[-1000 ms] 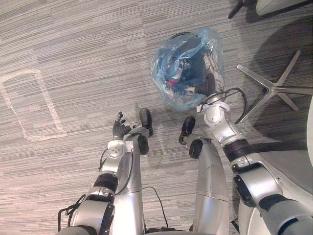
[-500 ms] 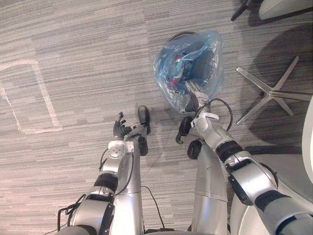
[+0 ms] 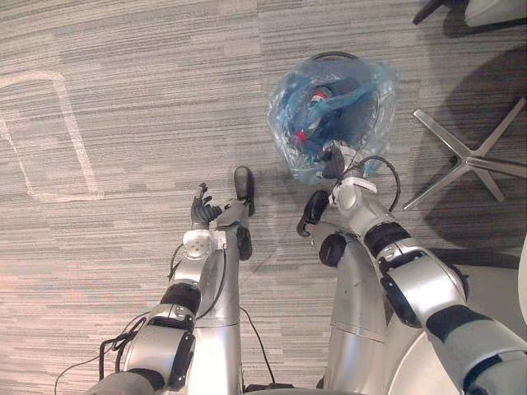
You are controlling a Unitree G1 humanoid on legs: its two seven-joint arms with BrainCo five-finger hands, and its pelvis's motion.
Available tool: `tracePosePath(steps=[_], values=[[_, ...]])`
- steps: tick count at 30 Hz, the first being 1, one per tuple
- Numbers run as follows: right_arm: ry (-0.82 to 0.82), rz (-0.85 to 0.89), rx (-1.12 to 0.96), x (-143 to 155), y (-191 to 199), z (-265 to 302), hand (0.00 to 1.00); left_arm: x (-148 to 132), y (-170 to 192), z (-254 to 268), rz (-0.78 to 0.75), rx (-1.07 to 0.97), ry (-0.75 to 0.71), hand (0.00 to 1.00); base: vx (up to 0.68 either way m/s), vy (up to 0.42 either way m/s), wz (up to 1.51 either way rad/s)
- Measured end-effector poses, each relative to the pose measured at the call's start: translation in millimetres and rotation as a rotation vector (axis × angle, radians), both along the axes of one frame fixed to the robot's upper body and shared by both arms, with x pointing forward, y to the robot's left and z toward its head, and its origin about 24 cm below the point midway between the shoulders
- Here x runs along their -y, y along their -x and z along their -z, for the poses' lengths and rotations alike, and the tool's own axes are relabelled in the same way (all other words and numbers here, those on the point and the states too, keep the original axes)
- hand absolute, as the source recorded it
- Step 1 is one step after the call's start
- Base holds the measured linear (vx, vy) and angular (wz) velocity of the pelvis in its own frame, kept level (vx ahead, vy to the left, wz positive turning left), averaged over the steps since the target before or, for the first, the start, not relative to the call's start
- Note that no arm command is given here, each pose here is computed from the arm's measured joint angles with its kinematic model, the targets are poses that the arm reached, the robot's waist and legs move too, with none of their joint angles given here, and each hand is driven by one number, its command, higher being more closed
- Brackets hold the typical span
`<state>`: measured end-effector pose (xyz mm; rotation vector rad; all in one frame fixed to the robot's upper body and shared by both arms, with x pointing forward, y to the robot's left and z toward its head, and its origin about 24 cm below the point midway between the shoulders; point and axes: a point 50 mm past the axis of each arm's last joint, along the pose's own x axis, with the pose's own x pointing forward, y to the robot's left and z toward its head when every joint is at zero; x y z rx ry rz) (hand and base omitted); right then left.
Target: Gather rubbish on tea table into small bin, then transfer packed bag to large trash can.
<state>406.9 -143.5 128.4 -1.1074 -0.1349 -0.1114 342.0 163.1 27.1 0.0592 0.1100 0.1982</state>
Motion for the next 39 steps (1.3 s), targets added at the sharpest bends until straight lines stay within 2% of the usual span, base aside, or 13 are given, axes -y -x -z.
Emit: tracePosePath(steps=[13, 23, 32, 39], values=[[-0.142, -0.045, 0.057, -13, 4, -9, 1.0, 2, 0, 0, 0.003, -0.008, 0.025, 0.0, -0.06, -0.021, -0.01], [-0.28, -0.146, 0.09, -37, 31, 10, 1.0, 12, 16, 23, 0.021, -0.088, 0.042, 0.0, -0.06, -0.03, -0.12], [-0.44, -0.251, 0.124, -50, 83, 26, 1.0, 6, 52, 63, 0.017, -0.236, 0.016, 0.0, 0.04, -0.022, -0.05], [-0.544, -0.326, 0.009, -64, 122, 55, 1.0, 0, 98, 107, 0.029, -0.43, -0.023, 0.0, 0.11, 0.005, -0.09]])
